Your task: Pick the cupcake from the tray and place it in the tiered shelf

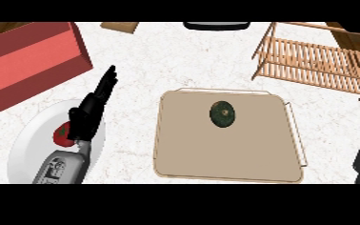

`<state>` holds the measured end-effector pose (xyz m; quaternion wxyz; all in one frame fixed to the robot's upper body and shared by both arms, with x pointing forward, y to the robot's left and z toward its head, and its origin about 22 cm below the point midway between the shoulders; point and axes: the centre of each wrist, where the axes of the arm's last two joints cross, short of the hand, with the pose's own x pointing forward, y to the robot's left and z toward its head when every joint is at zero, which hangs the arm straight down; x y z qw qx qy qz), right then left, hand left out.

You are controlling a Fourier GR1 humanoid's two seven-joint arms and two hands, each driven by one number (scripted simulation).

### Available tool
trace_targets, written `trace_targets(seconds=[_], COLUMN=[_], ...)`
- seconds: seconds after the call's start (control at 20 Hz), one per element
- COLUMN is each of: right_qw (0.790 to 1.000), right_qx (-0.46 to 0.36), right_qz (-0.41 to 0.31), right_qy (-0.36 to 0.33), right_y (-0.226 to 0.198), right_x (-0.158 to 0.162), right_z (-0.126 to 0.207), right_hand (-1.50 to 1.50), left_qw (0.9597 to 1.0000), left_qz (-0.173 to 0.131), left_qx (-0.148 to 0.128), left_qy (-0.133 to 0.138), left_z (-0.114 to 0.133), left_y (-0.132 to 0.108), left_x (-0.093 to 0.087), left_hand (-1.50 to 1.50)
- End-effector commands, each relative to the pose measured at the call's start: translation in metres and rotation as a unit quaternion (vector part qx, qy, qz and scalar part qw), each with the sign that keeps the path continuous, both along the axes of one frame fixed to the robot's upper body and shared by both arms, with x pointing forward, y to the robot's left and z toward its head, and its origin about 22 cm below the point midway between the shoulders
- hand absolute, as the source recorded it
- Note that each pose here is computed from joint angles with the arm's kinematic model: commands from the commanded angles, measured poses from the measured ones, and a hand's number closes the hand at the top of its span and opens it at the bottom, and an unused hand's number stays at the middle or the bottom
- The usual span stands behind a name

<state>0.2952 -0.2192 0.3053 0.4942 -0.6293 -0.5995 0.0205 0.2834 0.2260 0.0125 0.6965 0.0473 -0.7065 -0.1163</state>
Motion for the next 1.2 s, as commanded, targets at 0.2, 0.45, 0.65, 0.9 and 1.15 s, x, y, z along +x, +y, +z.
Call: trace_targets(seconds=[0.2,0.45,0.65,0.9,1.15], right_qw=[0.999,0.993,0.995,0.992,0.992], right_qx=[-0.038,-0.112,-0.094,0.027,0.028], right_qz=[-0.022,-0.029,-0.011,0.019,0.031], right_qy=[-0.004,0.010,-0.018,-0.122,-0.115], right_y=[-0.026,-0.045,-0.040,-0.072,-0.101], right_x=[0.040,0.063,0.078,0.080,0.094], right_z=[-0.007,-0.022,-0.048,-0.039,-0.056], right_hand=[1.50,1.50,1.50,1.50,1.50], left_qw=[1.0000,1.0000,1.0000,0.9999,0.9999], left_qz=[-0.008,-0.001,-0.002,-0.009,-0.014], left_qx=[0.000,0.000,0.004,0.003,-0.006], left_qy=[0.002,0.001,-0.002,-0.009,0.003], left_z=[0.006,0.001,-0.011,0.011,0.011], left_y=[-0.003,0.009,-0.003,0.001,-0.013], left_x=[0.016,0.007,0.000,-0.002,0.008], left_hand=[0.00,0.00,0.00,0.00,0.00])
